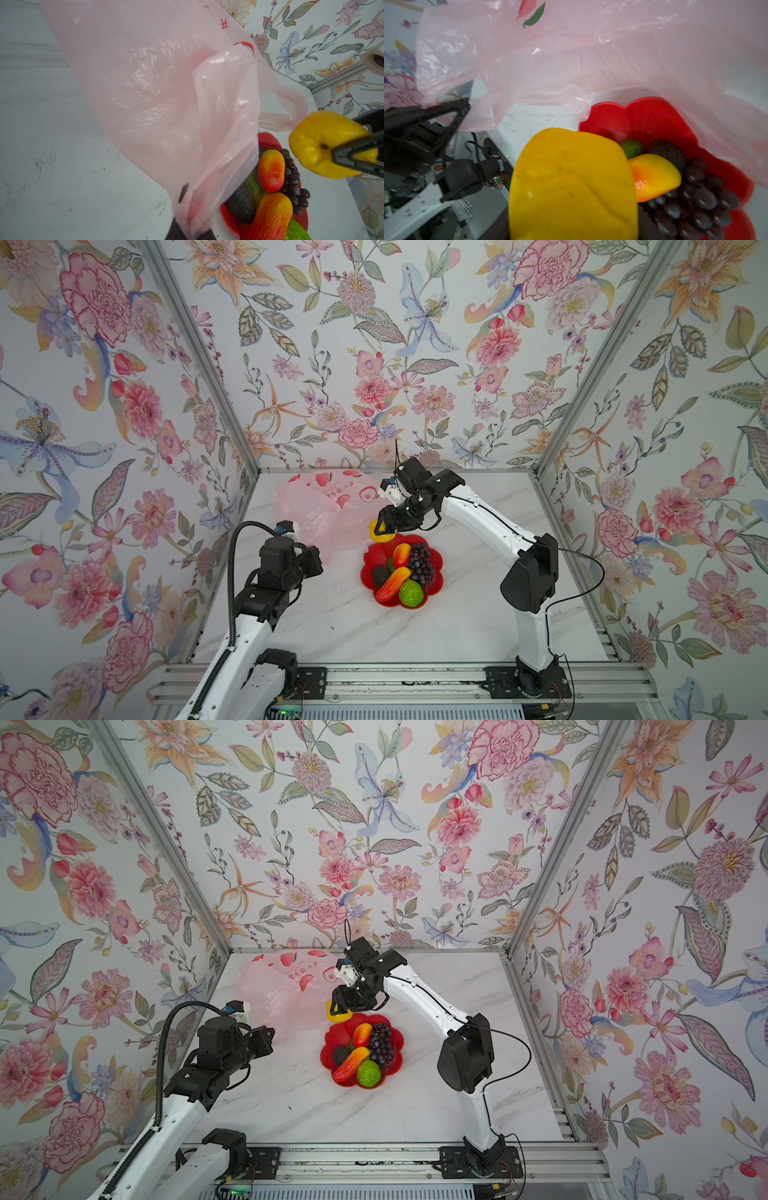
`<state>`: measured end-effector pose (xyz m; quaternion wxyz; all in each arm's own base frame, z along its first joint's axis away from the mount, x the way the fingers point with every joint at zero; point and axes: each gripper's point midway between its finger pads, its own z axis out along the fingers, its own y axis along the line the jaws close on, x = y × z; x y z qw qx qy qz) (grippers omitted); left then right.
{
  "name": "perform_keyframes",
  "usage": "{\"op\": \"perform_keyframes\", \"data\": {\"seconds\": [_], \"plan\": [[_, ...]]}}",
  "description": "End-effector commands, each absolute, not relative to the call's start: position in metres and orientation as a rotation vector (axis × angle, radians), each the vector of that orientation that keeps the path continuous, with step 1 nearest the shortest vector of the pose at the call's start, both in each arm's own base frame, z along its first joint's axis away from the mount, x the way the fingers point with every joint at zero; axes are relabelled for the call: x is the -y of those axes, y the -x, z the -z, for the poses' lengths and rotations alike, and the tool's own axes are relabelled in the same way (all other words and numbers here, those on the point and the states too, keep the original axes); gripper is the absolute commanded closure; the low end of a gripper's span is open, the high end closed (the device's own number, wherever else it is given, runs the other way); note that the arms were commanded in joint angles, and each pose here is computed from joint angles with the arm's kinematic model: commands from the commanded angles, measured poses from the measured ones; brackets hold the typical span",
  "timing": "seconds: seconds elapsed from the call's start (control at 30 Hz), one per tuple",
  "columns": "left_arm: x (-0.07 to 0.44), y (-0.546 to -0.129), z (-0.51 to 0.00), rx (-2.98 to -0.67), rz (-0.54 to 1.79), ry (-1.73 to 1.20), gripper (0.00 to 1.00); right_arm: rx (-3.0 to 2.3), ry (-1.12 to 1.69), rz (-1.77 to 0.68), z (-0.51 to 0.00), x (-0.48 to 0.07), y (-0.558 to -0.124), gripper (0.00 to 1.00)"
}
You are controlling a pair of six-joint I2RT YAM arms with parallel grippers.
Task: Place the fruits into the plastic bag
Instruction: 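Lower the right gripper and grasp the yellow lemon on the plate, then carry the lemon with the right gripper into the pink bag's opening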
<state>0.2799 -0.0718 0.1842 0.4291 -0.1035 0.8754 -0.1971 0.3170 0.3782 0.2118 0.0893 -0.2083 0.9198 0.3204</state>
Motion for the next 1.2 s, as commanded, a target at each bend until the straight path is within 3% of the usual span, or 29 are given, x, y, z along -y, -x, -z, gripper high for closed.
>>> {"op": "perform_keyframes", "data": {"seconds": [0.0, 0.2, 0.3, 1.17], "plan": [[0.077, -0.283, -0.191, -2.161, 0.519, 0.247, 1.0, -2.717, 0.337, -1.227, -0.236, -0.395, -0.315, 0.53], [0.078, -0.283, -0.195, -2.151, 0.533, 0.249, 1.0, -2.563, -0.116, -1.716, -0.239, -0.416, -0.317, 0.54], [0.078, -0.282, -0.196, -2.149, 0.537, 0.249, 1.0, -2.544, -0.277, -1.836, -0.222, -0.421, -0.317, 0.55], [0.086, -0.277, -0.21, -2.109, 0.616, 0.249, 1.0, -2.765, -0.086, -1.698, -0.155, -0.497, -0.321, 0.55]]}}
